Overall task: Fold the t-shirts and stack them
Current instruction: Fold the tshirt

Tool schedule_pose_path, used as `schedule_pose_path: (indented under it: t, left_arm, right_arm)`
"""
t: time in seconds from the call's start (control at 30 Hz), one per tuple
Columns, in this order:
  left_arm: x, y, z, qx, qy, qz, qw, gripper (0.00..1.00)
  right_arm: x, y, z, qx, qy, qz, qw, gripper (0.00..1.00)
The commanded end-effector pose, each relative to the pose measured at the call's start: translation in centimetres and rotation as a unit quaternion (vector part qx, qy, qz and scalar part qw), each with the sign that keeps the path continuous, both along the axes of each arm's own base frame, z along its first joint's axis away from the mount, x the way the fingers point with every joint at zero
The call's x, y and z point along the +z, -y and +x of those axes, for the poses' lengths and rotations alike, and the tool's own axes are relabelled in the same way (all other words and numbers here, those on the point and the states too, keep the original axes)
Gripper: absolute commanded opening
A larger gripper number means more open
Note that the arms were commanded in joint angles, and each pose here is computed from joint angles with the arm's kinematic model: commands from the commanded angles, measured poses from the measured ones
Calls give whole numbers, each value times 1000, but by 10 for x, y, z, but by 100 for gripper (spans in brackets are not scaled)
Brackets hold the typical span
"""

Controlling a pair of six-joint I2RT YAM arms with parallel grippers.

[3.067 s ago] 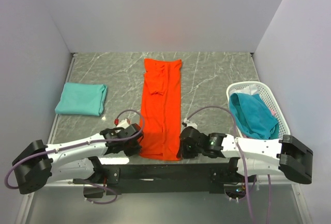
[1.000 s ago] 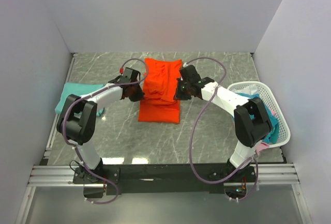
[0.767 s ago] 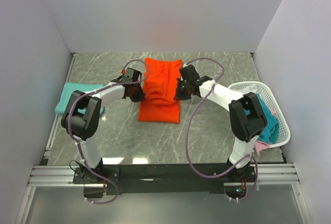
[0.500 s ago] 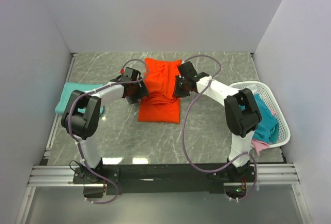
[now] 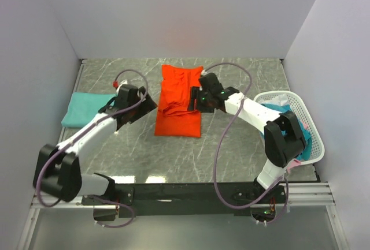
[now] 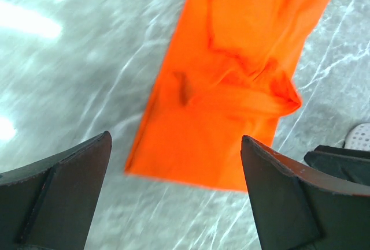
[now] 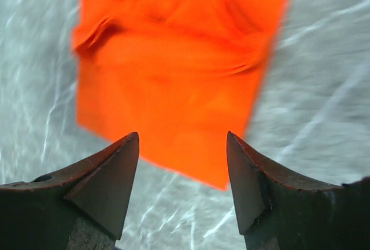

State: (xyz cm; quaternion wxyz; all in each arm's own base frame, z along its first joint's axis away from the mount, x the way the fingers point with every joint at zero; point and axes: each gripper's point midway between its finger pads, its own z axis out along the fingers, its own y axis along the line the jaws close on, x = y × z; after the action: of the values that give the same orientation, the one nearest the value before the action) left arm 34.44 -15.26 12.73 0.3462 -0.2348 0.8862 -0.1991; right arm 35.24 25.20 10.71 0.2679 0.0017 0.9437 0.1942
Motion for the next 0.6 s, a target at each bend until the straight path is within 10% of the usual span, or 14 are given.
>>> schedule_pose_path:
  t: [0.0, 0.57]
  left_arm:
    - [-10, -28, -27, 59, -7, 16, 998, 99]
    - [-33, -63, -105, 104, -12, -3, 995, 99]
  right_arm:
    - [9, -40, -23, 60, 25, 22, 998, 69]
    - [-27, -106, -3, 118, 40, 17, 992, 70]
